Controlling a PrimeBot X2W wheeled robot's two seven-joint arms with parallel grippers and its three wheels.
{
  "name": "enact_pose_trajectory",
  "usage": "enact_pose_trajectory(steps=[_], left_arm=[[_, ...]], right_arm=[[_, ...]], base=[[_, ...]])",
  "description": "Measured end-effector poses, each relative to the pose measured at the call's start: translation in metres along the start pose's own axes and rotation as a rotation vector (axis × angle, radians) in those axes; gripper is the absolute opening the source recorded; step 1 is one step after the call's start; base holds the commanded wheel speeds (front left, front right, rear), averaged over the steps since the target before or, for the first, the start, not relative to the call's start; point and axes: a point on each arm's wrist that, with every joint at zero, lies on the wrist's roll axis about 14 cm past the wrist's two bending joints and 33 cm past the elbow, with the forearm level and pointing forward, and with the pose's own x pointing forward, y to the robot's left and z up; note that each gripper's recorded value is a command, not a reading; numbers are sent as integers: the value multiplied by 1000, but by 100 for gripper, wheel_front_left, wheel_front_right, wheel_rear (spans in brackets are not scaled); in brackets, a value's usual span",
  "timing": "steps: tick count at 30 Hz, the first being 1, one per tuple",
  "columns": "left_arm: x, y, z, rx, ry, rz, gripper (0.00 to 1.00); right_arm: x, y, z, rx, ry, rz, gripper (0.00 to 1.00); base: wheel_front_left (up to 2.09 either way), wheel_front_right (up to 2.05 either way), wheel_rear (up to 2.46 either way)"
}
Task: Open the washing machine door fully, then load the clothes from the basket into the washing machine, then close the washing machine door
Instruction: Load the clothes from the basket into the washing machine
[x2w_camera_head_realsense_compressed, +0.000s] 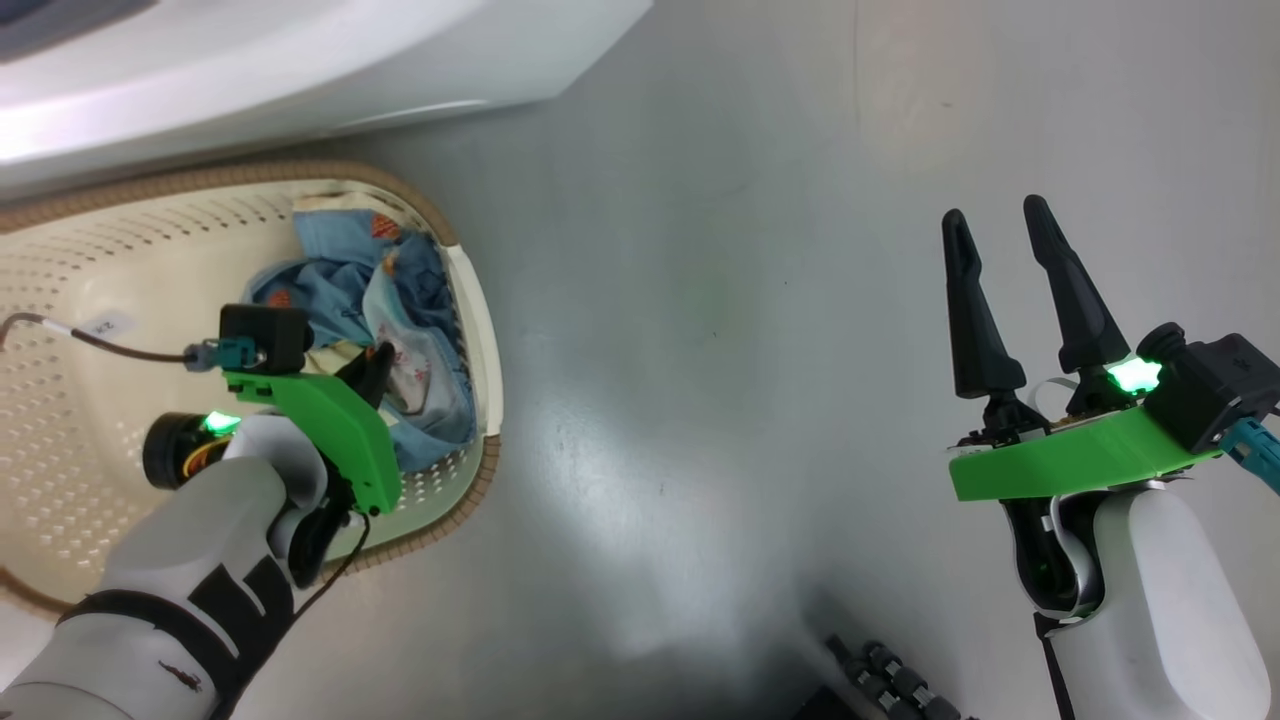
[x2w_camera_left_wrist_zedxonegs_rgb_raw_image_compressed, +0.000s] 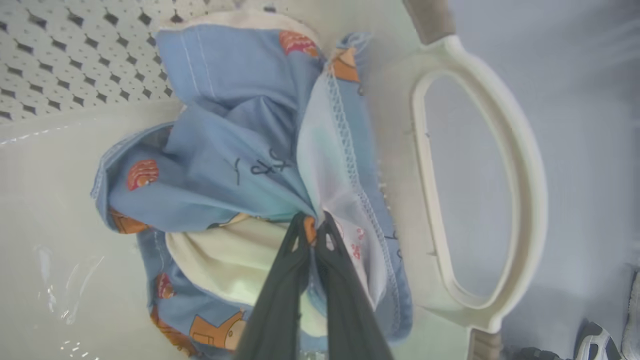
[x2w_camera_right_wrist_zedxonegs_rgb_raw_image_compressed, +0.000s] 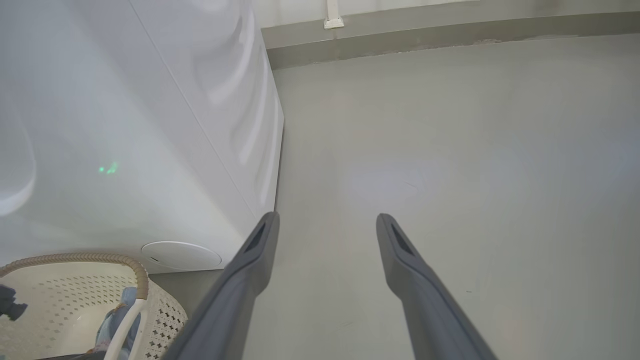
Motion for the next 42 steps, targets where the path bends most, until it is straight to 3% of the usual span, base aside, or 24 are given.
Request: enact_pose_trajectory(steps=[16, 28, 42], left_arm=[[-48, -7, 56, -18, -196, 40, 0], [-124, -14, 77, -26, -406, 127, 0], [-214, -26, 98, 63, -655, 230, 0]], right_arm=[[-9, 16, 36, 26, -79, 38, 100], [-37, 24, 62, 38, -121, 71, 100], [-76, 29, 83, 38, -164, 107, 100]], base=[[0, 0, 0], [0, 0, 0], [0, 0, 0]])
